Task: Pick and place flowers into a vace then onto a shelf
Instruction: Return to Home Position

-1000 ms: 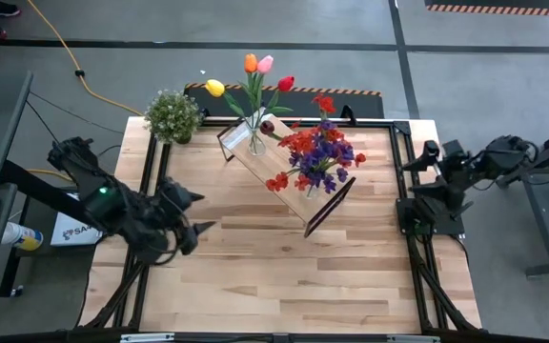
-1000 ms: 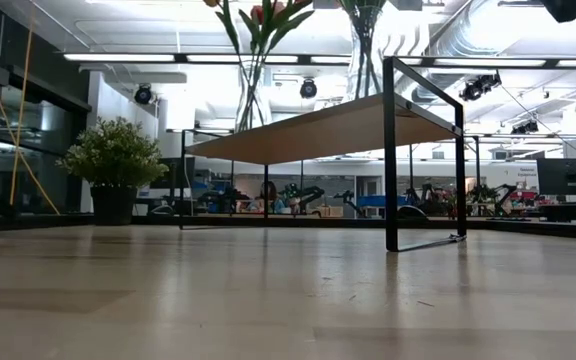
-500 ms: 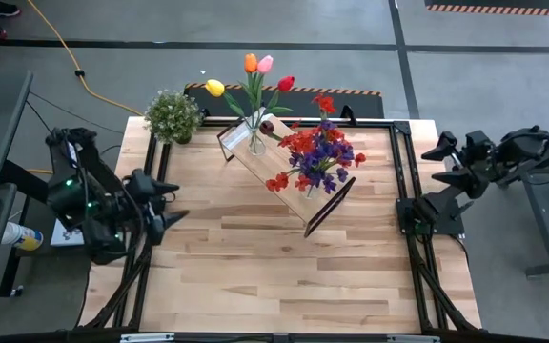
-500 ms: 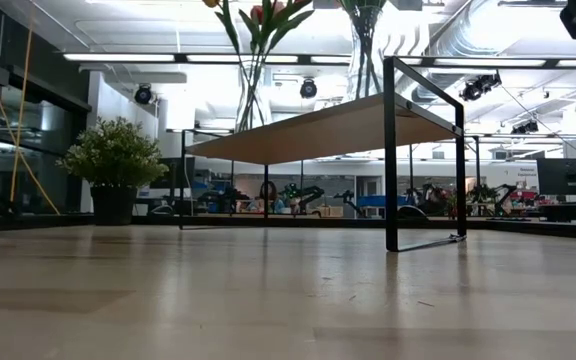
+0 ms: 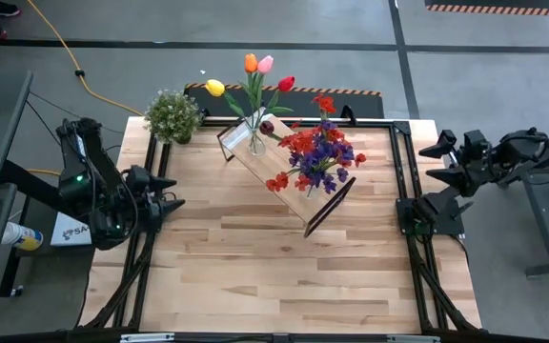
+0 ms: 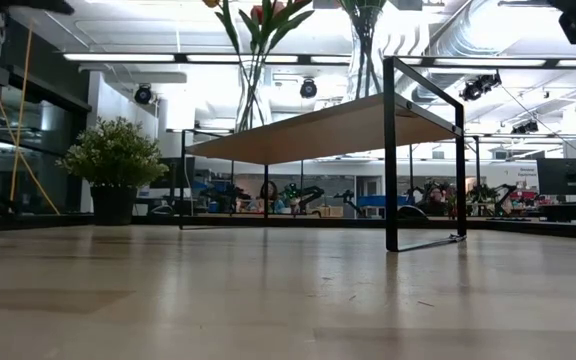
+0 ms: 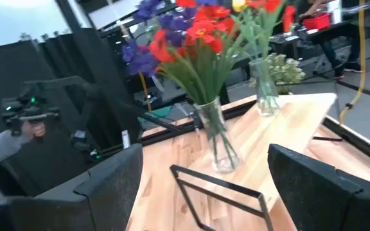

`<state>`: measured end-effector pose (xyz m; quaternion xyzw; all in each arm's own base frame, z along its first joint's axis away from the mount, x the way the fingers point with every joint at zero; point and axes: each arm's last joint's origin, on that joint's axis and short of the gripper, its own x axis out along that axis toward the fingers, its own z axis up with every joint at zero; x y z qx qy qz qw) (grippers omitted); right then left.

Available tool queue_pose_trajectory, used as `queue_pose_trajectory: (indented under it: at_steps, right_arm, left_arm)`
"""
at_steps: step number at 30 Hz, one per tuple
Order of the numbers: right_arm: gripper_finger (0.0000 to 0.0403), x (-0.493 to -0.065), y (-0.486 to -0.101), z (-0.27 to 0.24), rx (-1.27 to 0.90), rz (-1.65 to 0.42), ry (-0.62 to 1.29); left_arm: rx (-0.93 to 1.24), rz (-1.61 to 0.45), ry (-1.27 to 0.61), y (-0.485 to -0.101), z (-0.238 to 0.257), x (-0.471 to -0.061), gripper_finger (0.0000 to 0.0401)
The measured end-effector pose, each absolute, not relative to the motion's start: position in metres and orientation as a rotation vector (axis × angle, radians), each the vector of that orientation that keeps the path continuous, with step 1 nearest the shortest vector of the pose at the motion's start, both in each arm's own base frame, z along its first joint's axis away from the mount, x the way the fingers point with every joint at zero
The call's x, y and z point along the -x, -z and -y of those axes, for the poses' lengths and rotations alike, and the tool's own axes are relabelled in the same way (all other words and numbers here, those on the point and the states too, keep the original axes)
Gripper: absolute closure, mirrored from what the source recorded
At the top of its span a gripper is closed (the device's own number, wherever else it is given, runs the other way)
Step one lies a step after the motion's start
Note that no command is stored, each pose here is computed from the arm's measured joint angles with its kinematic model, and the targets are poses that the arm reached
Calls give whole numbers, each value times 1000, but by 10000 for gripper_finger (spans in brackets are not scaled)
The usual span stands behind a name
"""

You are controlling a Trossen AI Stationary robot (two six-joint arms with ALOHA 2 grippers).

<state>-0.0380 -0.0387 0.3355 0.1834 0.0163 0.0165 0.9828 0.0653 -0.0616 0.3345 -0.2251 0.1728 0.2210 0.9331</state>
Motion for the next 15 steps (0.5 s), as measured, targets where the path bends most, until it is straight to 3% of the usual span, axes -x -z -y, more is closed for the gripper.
queue_pose_trajectory:
  at_steps: [15]
  right_arm:
    - [80, 38, -339, 40, -293, 10, 14]
  left_arm:
    - [546, -225, -413, -273, 59, -65, 13]
